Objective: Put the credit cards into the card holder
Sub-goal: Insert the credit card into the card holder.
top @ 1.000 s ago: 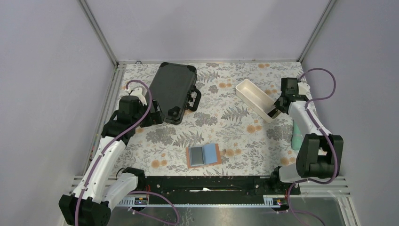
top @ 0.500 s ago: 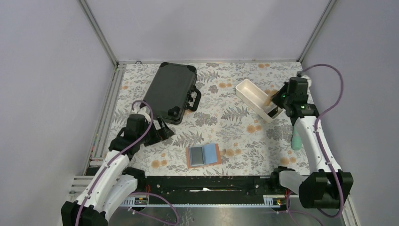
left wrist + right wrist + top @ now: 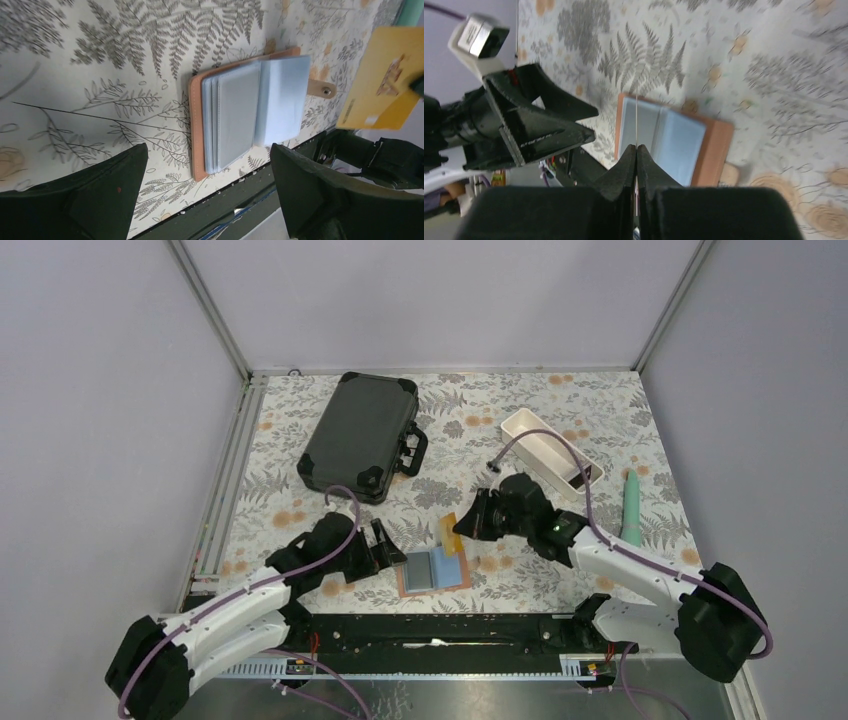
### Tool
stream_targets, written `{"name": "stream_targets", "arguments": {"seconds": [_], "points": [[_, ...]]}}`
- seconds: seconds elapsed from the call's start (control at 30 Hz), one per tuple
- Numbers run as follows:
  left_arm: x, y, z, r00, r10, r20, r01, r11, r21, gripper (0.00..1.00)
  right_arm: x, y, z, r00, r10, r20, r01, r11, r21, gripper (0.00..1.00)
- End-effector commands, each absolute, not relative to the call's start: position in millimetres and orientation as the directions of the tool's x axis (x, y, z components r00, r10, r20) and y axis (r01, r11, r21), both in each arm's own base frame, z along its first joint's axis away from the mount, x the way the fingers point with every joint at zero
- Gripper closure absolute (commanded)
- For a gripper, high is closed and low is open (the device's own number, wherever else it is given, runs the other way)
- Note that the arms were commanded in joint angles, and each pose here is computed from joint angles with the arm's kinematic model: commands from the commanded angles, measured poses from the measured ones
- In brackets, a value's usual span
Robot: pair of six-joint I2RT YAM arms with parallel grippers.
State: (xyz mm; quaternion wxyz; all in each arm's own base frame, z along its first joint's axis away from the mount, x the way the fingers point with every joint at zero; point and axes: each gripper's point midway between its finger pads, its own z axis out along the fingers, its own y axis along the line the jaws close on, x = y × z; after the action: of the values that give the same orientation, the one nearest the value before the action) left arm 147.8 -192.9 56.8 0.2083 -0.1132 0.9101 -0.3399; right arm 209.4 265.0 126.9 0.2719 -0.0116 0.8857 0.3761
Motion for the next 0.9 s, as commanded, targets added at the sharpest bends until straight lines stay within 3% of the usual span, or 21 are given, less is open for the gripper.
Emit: {"name": "stream_targets", "arguments": {"seconds": [0.0, 0.5, 0.87], "points": [[157.9, -211.6, 61.0, -0.861, -0.406, -0.307, -0.079, 0.703, -0.707, 0.03, 195.0, 290.8, 139.5, -0.833, 0.264, -0.486, -0.242, 0.616, 0.75, 1.0], [151.0, -211.6, 30.8, -0.878, -0.381, -0.29, -0.118, 0.759, -0.641, 0.26, 159.5, 299.9, 83.9, -0.87, 0.253, -0.424, -0.176, 0.642, 0.746, 1.0], [148.7, -212.4, 28.9, -0.878, -0.38, -0.29, -0.121, 0.763, -0.635, 0.31, 154.7, 296.0, 60.6, -0.883, 0.239, -0.405, -0.149, 0.675, 0.723, 1.0]]}}
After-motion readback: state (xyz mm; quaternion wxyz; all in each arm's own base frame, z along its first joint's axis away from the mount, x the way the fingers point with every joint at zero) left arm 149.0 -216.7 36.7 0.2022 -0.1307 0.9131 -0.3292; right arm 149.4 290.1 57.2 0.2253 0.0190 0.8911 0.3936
